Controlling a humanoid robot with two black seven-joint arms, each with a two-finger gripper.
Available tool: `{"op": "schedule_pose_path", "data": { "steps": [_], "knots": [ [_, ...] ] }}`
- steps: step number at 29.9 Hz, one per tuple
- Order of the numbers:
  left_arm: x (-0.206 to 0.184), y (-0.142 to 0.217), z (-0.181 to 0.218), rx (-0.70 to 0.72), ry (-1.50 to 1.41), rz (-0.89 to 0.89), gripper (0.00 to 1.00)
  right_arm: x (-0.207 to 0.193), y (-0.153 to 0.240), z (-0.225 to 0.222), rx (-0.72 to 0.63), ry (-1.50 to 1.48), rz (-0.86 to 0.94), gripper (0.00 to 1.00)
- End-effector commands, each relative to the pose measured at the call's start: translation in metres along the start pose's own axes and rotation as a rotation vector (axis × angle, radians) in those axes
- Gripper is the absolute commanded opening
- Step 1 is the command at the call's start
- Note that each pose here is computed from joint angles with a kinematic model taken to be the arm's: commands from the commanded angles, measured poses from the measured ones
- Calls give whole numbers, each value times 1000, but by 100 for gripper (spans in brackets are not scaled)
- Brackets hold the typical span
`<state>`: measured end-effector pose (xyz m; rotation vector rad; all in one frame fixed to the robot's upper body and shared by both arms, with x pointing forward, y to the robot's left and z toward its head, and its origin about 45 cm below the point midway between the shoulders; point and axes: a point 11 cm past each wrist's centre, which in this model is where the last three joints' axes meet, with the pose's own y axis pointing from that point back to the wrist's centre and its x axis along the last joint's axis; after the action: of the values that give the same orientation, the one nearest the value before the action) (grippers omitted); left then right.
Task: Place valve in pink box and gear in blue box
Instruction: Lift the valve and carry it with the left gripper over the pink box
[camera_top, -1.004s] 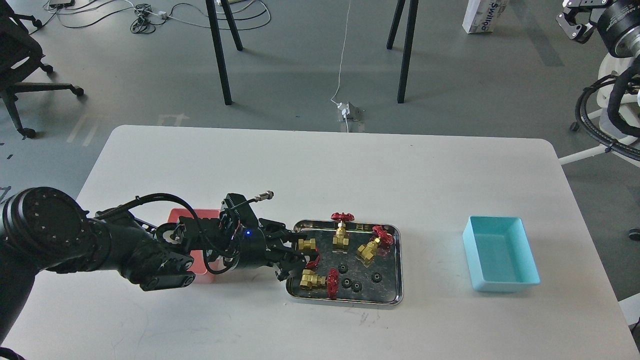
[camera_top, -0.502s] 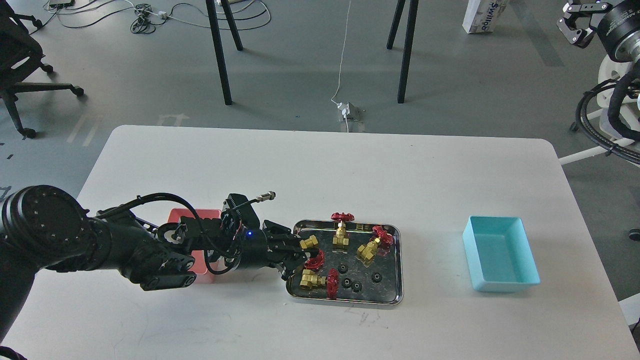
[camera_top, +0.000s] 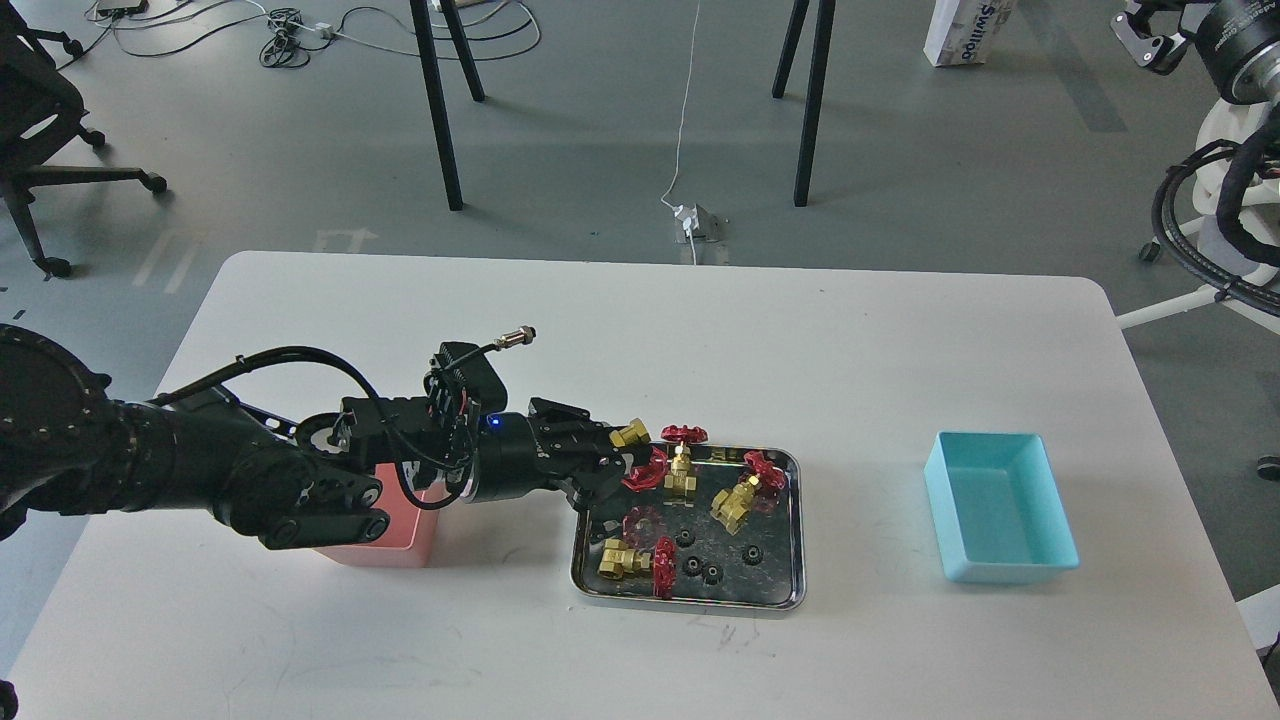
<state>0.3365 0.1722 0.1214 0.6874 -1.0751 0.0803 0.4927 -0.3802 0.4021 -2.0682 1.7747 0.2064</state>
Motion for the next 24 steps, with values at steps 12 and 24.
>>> {"op": "schedule_pose_path", "data": {
  "steps": [12, 24],
  "knots": [
    [-13, 152, -50, 230, 78, 61, 13, -72, -33, -25, -94, -68, -118, 99],
    [-60, 167, -45, 253, 146, -6, 13, -95, -46, 3, -202, -12, -78, 99]
  ]
}}
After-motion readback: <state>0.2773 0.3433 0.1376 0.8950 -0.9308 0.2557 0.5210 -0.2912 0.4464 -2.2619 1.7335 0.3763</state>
